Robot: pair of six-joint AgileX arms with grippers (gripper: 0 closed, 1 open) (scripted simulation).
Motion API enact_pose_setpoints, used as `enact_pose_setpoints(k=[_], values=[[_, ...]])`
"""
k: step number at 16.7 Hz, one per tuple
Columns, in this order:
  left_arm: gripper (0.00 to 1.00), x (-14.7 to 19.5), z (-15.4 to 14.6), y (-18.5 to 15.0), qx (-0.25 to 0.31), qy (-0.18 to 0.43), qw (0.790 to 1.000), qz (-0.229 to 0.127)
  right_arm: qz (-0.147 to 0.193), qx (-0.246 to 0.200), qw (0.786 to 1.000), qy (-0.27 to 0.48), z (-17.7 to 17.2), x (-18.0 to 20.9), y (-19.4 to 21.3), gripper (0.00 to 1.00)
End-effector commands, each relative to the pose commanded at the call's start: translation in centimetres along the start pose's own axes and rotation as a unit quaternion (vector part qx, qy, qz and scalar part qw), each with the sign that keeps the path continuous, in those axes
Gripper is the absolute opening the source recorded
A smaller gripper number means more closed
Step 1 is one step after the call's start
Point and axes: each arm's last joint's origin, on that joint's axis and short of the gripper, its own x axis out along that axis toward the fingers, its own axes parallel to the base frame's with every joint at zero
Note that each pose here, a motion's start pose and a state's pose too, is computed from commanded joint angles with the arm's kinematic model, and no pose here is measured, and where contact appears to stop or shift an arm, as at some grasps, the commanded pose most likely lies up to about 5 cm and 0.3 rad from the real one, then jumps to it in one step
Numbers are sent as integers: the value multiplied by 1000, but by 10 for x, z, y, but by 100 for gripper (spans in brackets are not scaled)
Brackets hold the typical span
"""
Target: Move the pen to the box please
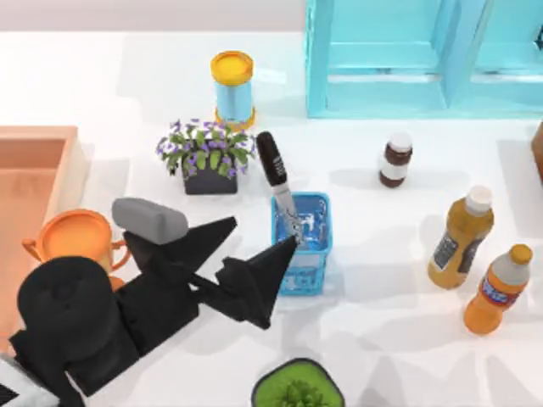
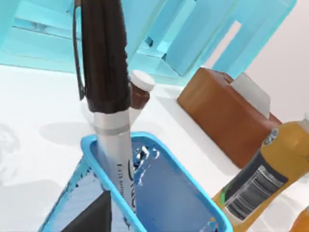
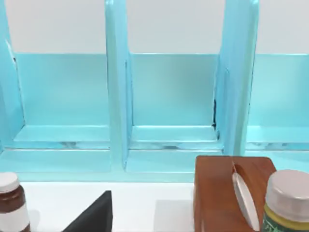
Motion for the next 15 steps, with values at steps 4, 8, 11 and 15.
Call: enact_pose_setpoints(k=[4,8,11,15], values=[[100,2,-14,24,-19,22,998,58,0,0,1000,0,0,0,0,100],[100,2,-15,26,-20,24,997,64,0,0,1000,0,0,0,0,100],[100,5,-15,25,-19,25,998,62,0,0,1000,0,0,0,0,100],[100,36,-14,25,-19,23,998,63,0,0,1000,0,0,0,0,100]])
